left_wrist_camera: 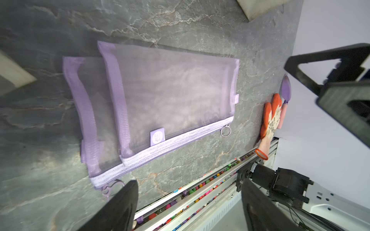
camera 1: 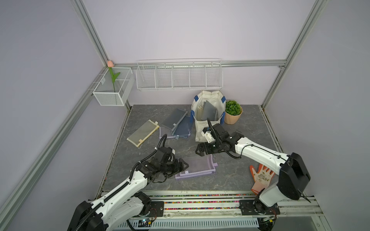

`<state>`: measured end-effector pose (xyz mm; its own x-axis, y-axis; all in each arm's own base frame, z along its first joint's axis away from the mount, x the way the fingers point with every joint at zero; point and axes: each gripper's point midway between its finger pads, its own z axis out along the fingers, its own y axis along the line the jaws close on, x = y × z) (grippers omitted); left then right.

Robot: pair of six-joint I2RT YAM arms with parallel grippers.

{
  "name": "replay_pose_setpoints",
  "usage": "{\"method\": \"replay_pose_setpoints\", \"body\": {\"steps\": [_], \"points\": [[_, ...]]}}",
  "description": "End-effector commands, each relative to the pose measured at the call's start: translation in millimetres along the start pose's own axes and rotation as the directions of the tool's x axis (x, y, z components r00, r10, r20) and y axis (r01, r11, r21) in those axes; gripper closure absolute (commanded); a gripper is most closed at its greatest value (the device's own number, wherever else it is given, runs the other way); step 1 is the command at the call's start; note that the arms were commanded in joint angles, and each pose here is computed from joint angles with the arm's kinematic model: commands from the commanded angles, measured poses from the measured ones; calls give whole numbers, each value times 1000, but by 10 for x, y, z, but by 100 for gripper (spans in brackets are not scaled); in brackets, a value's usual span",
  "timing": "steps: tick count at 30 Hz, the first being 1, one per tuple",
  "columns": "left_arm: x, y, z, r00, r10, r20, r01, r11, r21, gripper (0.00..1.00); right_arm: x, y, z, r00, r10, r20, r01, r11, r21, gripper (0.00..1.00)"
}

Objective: Put the pencil pouch into the canvas bag
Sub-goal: Adjust the pencil pouch at the center of the board.

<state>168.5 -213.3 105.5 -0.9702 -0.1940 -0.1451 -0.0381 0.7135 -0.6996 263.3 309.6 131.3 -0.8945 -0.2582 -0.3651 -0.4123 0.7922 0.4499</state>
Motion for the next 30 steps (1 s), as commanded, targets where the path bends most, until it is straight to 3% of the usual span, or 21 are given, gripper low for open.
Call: {"method": "replay_pose_setpoints", "body": {"steps": [1, 9, 15, 24, 30], "points": [[-22, 2, 27, 998, -51, 21, 51, 998, 33, 20, -27, 172, 154, 999, -33, -11, 32, 998, -45, 0], [-138, 252, 150, 988, -136, 73, 136, 991, 5, 27, 420, -159, 446, 994, 48, -100, -44, 998, 50, 2], [-146, 331, 261, 987, -151, 61, 151, 988, -5, 35, 490, -177, 344, 993, 73, -89, -69, 996, 53, 2], [-536, 233, 73, 993, 16, 115, 0, 991, -134, 37, 860, -96, -159, 986, 143, -81, -145, 989, -19, 2], [-944, 182, 278, 992, 107, 73, -90, 975, -205, 35, 931, 67, -127, 990, 32, -140, -45, 995, -89, 1]]}}
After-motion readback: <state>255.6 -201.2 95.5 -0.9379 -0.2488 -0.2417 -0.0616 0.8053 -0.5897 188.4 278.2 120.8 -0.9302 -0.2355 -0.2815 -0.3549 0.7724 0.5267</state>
